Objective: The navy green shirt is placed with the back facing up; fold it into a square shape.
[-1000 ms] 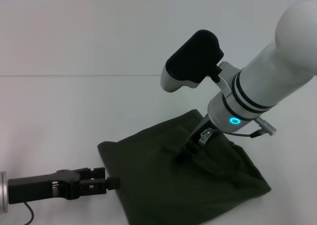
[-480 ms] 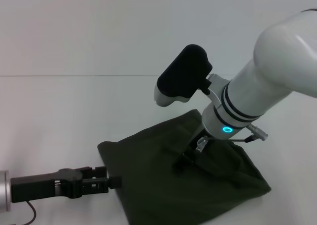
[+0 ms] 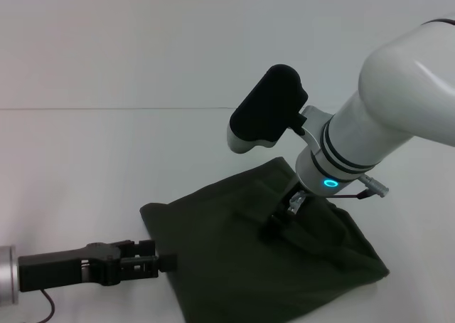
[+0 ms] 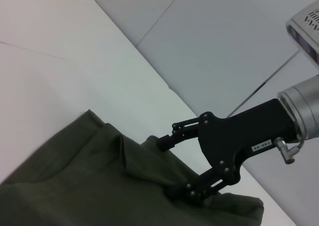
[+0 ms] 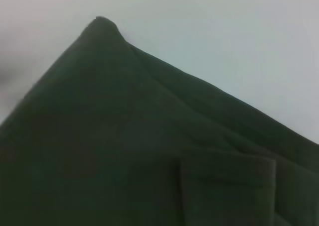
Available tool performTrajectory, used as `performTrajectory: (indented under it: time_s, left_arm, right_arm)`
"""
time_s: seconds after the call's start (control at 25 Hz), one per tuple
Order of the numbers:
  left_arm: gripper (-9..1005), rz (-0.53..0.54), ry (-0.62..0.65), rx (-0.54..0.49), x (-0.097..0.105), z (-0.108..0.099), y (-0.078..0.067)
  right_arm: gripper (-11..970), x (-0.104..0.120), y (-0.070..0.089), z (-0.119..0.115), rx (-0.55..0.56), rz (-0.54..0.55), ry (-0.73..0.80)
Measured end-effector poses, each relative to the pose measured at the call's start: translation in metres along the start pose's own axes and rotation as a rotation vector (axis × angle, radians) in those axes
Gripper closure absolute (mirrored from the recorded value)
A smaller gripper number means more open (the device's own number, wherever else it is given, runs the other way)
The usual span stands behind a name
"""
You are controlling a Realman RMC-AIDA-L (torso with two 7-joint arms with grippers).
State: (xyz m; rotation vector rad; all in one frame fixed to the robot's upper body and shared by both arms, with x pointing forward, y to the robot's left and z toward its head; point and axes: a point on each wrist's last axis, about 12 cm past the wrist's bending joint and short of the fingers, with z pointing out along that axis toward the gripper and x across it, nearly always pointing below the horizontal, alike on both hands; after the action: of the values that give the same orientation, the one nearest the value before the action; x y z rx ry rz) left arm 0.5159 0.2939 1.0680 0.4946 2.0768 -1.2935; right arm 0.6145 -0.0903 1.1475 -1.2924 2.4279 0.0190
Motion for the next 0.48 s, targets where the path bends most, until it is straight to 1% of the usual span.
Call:
performTrajectory:
  time_s: [0.48]
  left_arm:
    - [54, 0.003, -0.001, -0.001, -0.0005, 0.0000, -0.0001]
  right_arm:
    - [70, 0.0001, 0.0002, 0.0011, 0.000, 0.002, -0.002]
